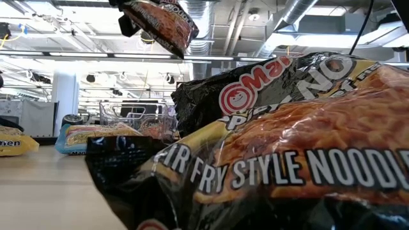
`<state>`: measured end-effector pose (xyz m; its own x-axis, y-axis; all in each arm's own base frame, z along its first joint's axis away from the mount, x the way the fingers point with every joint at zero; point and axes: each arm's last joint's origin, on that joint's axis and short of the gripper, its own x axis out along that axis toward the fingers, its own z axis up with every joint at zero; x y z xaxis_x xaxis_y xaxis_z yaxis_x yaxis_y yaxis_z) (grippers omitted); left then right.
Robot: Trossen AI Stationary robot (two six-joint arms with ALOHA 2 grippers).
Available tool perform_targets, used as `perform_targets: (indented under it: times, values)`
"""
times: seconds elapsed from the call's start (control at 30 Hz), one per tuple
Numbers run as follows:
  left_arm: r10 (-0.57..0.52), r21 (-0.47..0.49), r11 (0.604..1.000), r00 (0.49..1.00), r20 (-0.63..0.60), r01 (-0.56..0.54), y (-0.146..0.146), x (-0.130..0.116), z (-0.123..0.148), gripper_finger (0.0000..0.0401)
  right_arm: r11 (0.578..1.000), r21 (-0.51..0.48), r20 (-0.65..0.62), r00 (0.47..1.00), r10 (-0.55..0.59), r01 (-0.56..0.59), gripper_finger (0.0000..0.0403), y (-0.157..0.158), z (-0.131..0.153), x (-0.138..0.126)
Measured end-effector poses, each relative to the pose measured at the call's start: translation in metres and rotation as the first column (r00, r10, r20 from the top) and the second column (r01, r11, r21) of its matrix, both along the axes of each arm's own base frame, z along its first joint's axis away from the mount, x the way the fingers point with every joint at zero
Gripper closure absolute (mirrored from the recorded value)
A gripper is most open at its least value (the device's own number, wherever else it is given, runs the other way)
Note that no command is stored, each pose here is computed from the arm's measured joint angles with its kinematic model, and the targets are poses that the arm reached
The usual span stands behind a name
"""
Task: Sort Maruchan noodles
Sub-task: Put the black noodle pack into the left transparent bin
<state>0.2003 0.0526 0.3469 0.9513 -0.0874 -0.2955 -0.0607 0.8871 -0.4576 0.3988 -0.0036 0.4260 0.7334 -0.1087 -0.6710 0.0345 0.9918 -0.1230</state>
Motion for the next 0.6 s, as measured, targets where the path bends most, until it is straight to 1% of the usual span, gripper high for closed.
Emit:
perform_targets:
  times: [0.03,0.1,0.17,0.27,0.33,0.4,0.6]
  values:
    - [0.016,0.010,1.000,1.000,0.004,-0.016,0.002,-0.003,0.001,0.0401,1.000,-0.008,0.010,1.000,0.001,0.000,0.0246,-0.003,0.003,-0.002]
    - [0.047,0.029,0.998,0.999,0.021,-0.048,0.007,-0.007,0.004,0.0401,1.000,-0.022,-0.022,1.000,0.000,0.000,0.0246,-0.008,0.005,-0.010]
    - [0.094,0.047,0.994,0.995,0.020,-0.094,0.012,-0.009,0.004,0.0401,0.999,-0.036,-0.011,1.000,0.002,-0.003,0.0246,-0.012,0.009,-0.012]
    - [0.156,0.088,0.984,0.987,0.032,-0.158,0.020,-0.011,0.005,0.0401,0.998,-0.061,-0.045,0.999,0.005,-0.008,0.0246,-0.020,0.012,-0.022]
    - [0.182,0.103,0.978,0.983,0.030,-0.184,0.027,-0.012,0.004,0.0401,0.997,-0.075,-0.027,1.000,0.003,-0.005,0.0246,-0.025,0.017,-0.025]
    - [0.206,0.108,0.972,0.978,0.028,-0.208,0.032,-0.014,0.004,0.0401,0.996,-0.089,-0.045,0.999,0.000,-0.004,0.0246,-0.031,0.020,-0.033]
    - [0.269,0.160,0.949,0.962,0.037,-0.271,0.047,-0.022,0.005,0.0401,0.992,-0.122,-0.033,0.999,-0.023,0.018,0.0248,-0.049,0.029,-0.045]
